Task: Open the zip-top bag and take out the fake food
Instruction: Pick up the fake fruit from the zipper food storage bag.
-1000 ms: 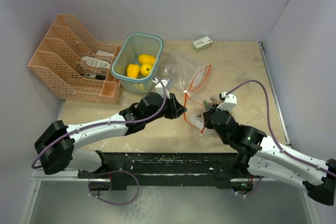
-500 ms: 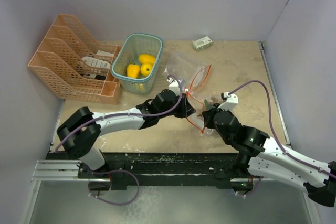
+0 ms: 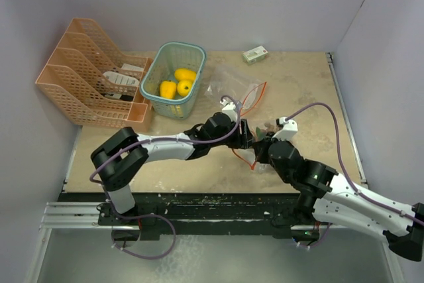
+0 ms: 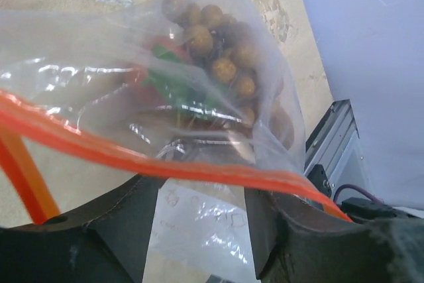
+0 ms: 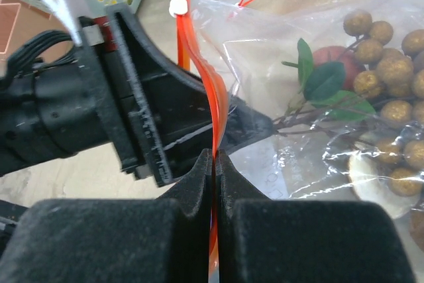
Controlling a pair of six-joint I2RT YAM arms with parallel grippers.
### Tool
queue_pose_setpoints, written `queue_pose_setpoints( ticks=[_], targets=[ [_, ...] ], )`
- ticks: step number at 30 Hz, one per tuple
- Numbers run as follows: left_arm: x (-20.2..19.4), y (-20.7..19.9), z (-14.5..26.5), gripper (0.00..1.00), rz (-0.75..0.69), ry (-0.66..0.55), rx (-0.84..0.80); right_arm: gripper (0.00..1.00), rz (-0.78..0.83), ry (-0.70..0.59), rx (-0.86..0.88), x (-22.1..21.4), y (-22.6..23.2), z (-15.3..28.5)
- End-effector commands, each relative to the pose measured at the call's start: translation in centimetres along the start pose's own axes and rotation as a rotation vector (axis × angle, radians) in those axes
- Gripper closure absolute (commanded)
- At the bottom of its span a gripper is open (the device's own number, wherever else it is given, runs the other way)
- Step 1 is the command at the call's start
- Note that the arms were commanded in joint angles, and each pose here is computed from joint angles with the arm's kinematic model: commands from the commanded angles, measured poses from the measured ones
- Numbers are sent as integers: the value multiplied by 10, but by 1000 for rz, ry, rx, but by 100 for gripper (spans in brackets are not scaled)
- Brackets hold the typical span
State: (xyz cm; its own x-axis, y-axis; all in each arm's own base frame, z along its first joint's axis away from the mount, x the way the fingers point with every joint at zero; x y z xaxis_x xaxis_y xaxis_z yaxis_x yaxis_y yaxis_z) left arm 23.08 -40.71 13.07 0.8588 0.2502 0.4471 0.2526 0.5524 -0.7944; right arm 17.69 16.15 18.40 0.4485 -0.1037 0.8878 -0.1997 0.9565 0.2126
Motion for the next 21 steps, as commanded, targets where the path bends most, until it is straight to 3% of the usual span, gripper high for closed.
queue_pose_setpoints(
  ticks=[1,8,14,17,21],
  targets=[
    [12,-26,-16,42,6,-22,-88,100,-36,-59,61,18,12,2],
    [3,-19,-38,53,44,14,-91,100,-44,-59,110,17,22,1],
    [4,-18,-53,42,51,14,-85,100,-41,-62,149,18,29,0],
    [1,-17,-60,42,62,27,-96,100,-37,-55,161,16,32,-1],
    [-2,-24,-66,61,65,50,-160,100,-37,-52,171,14,33,-1]
  ],
)
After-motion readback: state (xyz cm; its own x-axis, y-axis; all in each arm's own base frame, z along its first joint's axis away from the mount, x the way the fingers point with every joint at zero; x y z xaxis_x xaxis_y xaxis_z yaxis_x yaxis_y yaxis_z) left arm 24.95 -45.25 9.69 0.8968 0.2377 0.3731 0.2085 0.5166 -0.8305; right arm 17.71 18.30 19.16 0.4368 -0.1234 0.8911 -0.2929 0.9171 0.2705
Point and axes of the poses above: each gripper's point midway between its finger pads, its own z axis back along the fingers, its own y axis along the line the jaws close on, x = y × z, the point moved 3 cm from there along z, back along the fingers, and after that the axes turned 12 degrees about z, right-handed, at the moved point
